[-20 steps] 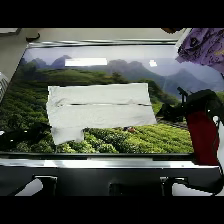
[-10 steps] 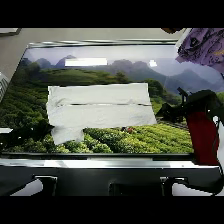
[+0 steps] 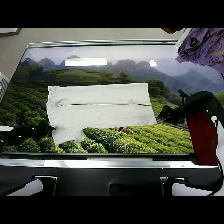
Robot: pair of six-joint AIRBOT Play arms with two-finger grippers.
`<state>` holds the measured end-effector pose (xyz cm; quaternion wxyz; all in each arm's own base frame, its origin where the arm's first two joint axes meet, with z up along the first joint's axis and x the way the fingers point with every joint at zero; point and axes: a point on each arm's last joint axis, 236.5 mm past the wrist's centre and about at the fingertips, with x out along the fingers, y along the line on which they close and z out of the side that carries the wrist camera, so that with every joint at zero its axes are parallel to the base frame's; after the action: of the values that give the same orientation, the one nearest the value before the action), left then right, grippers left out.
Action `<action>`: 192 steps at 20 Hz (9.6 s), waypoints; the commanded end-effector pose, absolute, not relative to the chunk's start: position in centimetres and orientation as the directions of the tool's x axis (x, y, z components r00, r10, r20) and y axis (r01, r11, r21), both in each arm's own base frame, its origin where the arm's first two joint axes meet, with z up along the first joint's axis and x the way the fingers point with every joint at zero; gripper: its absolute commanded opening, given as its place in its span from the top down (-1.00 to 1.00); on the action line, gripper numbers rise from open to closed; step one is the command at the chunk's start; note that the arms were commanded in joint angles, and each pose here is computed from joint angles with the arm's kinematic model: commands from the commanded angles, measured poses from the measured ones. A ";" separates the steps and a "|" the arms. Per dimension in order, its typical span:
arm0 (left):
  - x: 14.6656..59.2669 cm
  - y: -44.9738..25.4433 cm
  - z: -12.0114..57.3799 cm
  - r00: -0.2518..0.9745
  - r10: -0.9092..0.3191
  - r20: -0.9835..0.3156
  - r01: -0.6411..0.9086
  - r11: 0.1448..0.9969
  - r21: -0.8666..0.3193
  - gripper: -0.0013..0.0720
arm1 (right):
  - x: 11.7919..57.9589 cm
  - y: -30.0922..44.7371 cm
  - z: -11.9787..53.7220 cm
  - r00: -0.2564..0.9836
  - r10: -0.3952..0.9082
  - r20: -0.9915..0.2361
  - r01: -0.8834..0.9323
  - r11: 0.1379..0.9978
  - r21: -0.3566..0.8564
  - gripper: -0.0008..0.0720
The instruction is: Fold the clothes and pants, and hang the long-sleeved shirts on hangers.
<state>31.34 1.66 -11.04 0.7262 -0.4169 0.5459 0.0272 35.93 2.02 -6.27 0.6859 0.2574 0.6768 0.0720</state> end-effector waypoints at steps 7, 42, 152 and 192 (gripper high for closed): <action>31.9 1.5 -10.3 0.413 -0.430 -0.803 -0.483 0.644 -0.593 0.90 | 36.3 5.3 -10.1 0.004 0.535 -0.845 0.275 0.812 0.515 -0.32; 22.3 6.3 48.4 0.955 0.271 -0.122 -0.287 0.947 -0.142 0.91 | 24.7 5.4 50.0 0.962 0.240 -0.131 -0.191 0.932 0.309 0.89; 23.5 -7.8 -7.5 0.105 -0.691 -0.715 -0.285 0.668 -0.687 0.90 | 31.0 1.2 -11.3 0.003 0.492 -0.871 0.395 0.799 0.453 0.55; 45.3 -3.3 -1.9 0.376 -0.568 -0.732 -0.182 0.730 -0.659 0.90 | 46.1 0.9 -1.9 0.335 0.212 -0.918 0.256 0.917 0.305 0.89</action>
<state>42.10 -3.05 -0.35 0.7556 -0.3522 0.5394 -0.1190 43.48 0.70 -1.00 0.7831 0.1893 0.5922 -0.0148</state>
